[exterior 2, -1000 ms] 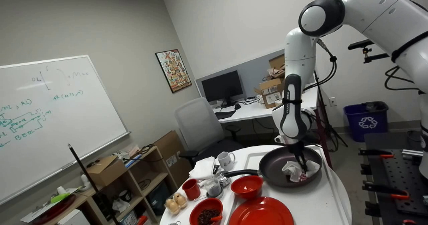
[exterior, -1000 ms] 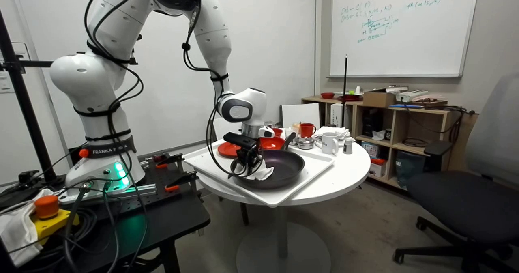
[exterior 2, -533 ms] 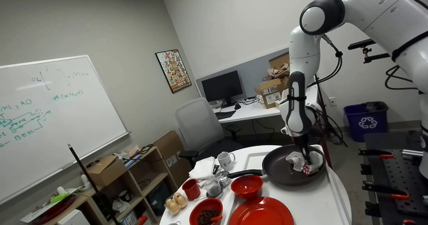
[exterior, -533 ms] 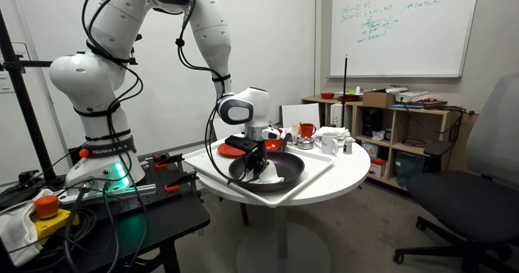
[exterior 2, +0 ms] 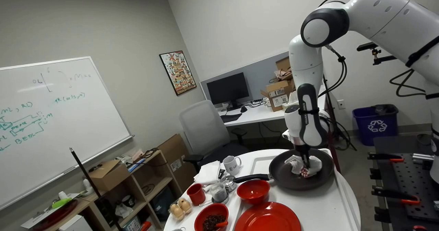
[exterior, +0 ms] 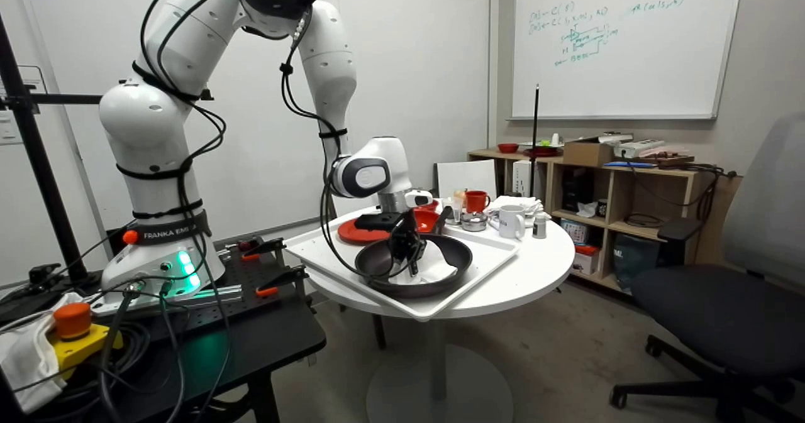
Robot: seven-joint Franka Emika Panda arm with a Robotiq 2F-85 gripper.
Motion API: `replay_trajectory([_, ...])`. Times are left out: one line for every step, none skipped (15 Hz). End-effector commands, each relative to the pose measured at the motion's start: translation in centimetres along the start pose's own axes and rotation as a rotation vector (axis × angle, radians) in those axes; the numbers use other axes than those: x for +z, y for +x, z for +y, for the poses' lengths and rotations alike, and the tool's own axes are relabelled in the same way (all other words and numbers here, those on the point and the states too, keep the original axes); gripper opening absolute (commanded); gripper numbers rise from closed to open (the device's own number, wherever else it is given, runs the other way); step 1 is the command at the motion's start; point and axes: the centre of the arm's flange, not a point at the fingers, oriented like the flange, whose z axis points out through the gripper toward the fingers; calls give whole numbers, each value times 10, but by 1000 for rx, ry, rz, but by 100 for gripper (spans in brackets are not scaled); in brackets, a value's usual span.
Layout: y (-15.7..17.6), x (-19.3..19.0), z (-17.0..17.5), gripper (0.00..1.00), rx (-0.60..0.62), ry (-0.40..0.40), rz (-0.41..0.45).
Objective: Pick up the white towel, wipe the inside of the pan and put the towel back on the table.
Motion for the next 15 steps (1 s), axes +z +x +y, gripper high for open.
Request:
replay_trajectory([4, 11, -8, 9, 12, -70, -4])
replay_trajectory([5, 12, -7, 9, 17, -76, -8])
replay_trajectory([7, 13, -2, 9, 35, -78, -15])
replay_trajectory([7, 14, 2, 9, 49, -79, -19])
replay_trajectory([5, 13, 10, 9, 79, -79, -20])
replay_trajectory([4, 12, 14, 9, 97, -79, -22])
replay_trajectory([2, 10, 21, 9, 118, -81, -16])
replay_trajectory([1, 10, 25, 9, 131, -84, -12])
replay_trajectory([2, 11, 29, 9, 128, -90, -1])
replay_trajectory([4, 12, 32, 9, 127, -88, 7])
replay_trajectory([10, 16, 35, 9, 107, -75, 19])
replay_trajectory([16, 19, 36, 9, 94, -66, 33])
replay_trajectory([24, 24, 36, 9, 77, -50, 55])
replay_trajectory([32, 29, 35, 9, 66, -36, 78])
replay_trajectory([41, 33, 33, 9, 46, -15, 110])
